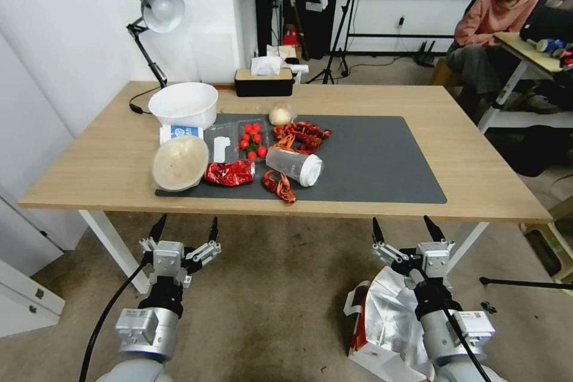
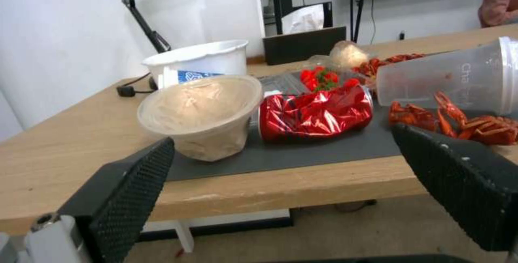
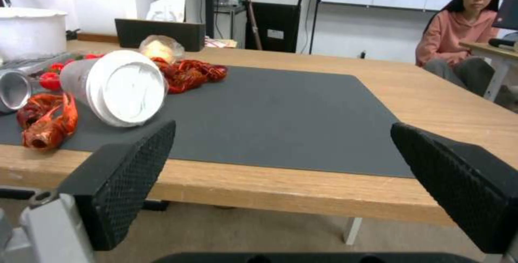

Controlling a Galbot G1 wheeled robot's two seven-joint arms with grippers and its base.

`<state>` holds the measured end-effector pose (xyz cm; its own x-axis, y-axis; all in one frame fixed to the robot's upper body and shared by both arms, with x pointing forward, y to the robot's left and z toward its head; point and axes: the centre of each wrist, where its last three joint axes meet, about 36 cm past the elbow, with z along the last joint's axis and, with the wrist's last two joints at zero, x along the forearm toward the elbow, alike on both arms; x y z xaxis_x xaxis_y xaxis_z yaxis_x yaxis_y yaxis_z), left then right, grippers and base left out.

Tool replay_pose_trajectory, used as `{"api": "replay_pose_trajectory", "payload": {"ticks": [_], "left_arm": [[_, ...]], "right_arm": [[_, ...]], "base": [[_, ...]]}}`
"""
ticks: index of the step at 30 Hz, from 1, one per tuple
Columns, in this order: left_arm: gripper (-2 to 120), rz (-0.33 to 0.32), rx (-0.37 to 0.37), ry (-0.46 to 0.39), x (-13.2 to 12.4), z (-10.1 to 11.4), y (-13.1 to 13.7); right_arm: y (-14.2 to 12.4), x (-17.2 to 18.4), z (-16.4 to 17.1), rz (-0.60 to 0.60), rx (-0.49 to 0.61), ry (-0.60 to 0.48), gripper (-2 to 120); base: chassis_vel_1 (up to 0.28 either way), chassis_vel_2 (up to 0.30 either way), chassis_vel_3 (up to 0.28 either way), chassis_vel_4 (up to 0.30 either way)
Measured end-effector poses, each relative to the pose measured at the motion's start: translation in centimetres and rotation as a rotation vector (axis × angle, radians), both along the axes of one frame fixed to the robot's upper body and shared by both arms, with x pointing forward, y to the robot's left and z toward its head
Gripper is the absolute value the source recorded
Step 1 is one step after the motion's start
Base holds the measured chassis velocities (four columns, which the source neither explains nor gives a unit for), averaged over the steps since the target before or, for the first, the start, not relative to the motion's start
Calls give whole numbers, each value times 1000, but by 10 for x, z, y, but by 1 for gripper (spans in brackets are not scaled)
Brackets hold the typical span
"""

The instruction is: Pick up the food delivery bag from the floor and place it on the table.

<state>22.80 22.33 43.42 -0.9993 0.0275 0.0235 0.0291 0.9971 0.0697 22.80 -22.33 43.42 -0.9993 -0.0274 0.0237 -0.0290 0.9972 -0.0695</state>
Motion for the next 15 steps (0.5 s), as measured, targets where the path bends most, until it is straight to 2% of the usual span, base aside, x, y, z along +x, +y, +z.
{"api": "replay_pose_trajectory", "payload": {"ticks": [15], "left_arm": [[100,0,0,0,0,0,0]], "right_arm": [[0,0,0,0,0,0,100]], "base": [[0,0,0,0]]}}
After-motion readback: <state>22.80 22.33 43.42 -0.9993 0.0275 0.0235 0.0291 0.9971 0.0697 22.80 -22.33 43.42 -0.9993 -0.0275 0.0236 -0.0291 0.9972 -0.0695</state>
